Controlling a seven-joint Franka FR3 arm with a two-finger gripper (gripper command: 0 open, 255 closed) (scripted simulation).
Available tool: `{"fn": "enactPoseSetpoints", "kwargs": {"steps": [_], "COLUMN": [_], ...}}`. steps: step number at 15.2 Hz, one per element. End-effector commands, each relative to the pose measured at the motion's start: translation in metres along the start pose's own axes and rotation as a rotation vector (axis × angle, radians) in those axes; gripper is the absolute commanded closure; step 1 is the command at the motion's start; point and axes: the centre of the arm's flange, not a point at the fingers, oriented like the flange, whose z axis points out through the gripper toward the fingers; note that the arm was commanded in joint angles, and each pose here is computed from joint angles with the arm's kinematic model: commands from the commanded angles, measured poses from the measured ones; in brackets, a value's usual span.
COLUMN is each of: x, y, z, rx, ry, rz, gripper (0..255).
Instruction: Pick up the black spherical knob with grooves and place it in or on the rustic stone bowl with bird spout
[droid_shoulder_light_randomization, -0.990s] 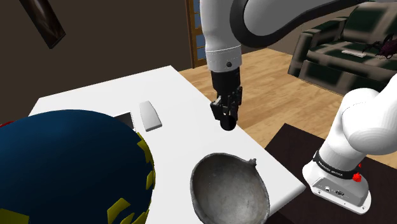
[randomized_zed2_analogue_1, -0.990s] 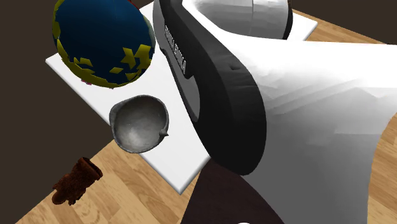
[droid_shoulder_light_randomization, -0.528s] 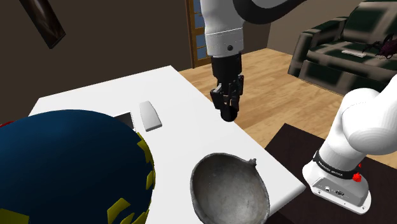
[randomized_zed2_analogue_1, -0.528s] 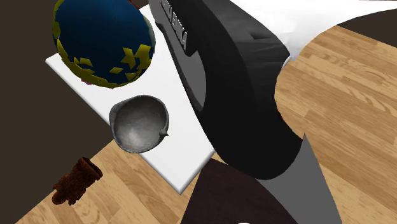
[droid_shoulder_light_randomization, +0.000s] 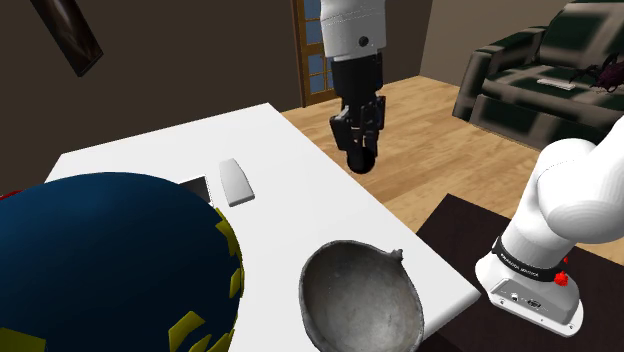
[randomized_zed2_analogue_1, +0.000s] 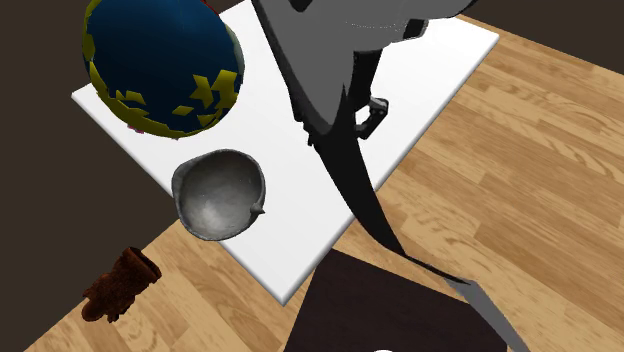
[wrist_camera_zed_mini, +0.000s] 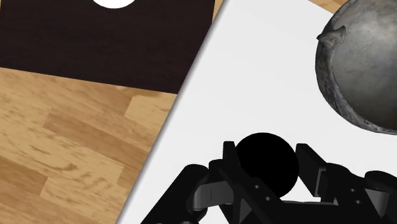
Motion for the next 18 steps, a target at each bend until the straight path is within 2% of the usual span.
{"fn": "enactPoseSetpoints", "kwargs": {"steps": [1,5,18], "x": [-0.002,-0.005,-0.084], "y": [-0.001,-0.002,-0.154], "z": [-0.011,-0.028,-0.007], "rx": [0.000,0.000,0.000], "ry": [0.000,0.000,0.000], "rz": [0.000,0.000,0.000], "gripper": [255,255,255]}}
